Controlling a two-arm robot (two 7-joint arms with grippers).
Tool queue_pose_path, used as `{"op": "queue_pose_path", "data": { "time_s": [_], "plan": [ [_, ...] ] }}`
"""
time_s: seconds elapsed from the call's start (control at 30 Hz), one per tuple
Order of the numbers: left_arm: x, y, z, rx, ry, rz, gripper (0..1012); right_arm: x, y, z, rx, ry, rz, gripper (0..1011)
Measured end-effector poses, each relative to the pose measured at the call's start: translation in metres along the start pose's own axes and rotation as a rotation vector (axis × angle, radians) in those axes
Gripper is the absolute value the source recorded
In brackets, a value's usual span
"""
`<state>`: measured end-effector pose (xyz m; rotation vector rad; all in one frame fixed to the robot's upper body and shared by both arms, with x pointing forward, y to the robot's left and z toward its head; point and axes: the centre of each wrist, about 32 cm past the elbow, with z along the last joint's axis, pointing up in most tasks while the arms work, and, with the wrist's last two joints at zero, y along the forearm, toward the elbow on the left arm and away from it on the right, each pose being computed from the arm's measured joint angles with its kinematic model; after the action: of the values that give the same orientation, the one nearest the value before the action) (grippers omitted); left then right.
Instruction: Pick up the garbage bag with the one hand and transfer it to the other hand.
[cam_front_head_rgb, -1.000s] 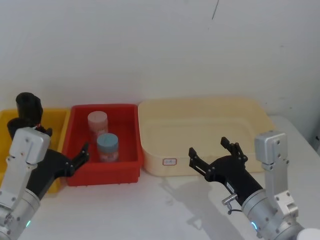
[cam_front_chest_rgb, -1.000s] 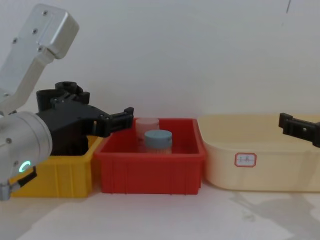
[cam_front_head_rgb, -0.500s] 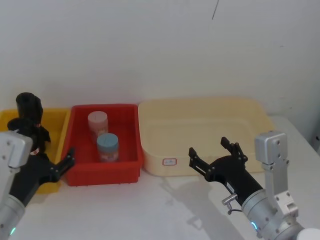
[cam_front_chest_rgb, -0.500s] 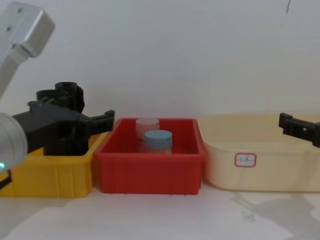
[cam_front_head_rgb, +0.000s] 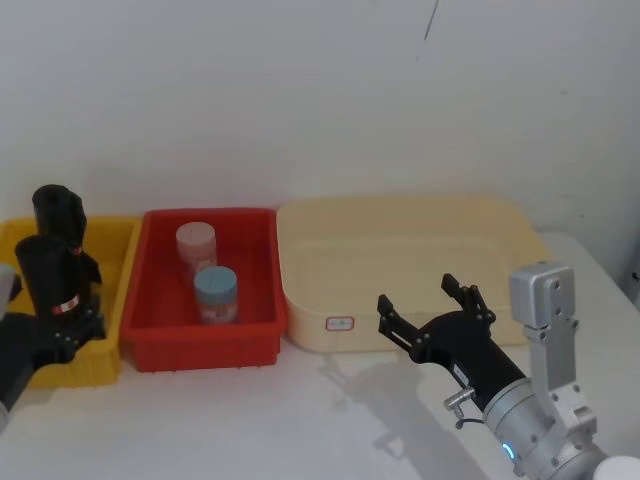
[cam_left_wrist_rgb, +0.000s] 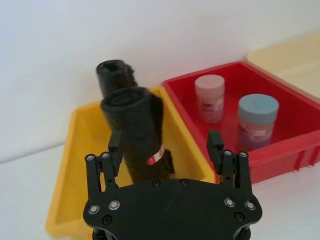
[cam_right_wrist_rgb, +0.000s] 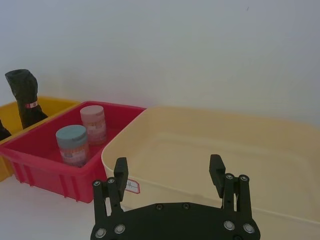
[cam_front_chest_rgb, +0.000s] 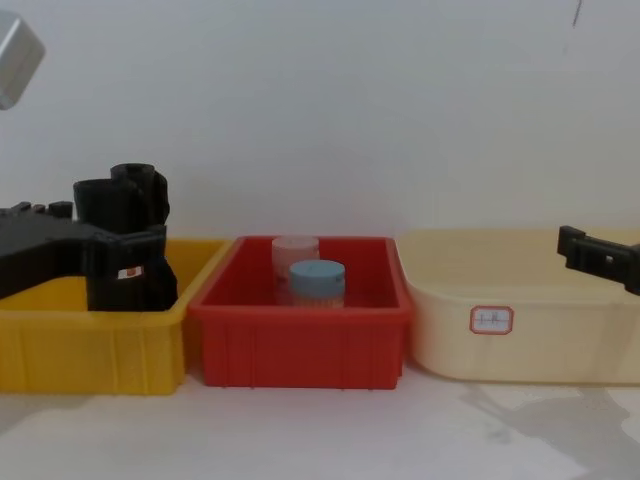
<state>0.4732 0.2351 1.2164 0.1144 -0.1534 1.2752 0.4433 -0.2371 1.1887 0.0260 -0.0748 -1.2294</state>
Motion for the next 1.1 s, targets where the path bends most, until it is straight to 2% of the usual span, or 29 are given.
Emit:
{"op": "queue_pose_path", "data": {
  "time_s": [0.33,0.53,0.63,0.83,1.1],
  "plan": [
    [0.011,-0.0079,0.0008,0.039,0.023,0.04,1000,0.0,0.0,0.0,0.0,0.0,0.0,1000],
    [0.0181,-0.019,0.0005,0.056,0.035,0.056,1000,0.0,0.0,0.0,0.0,0.0,0.0,1000],
    [0.0196,-0.023,0.0005,0.059,0.038,0.059,1000,0.0,0.0,0.0,0.0,0.0,0.0,1000],
    [0.0228,-0.0361,0.0005,0.066,0.035,0.064,1000,0.0,0.0,0.0,0.0,0.0,0.0,1000],
    [0.0239,-0.0447,0.0008,0.069,0.029,0.065,992,0.0,0.0,0.0,0.0,0.0,0.0,1000]
  ]
}}
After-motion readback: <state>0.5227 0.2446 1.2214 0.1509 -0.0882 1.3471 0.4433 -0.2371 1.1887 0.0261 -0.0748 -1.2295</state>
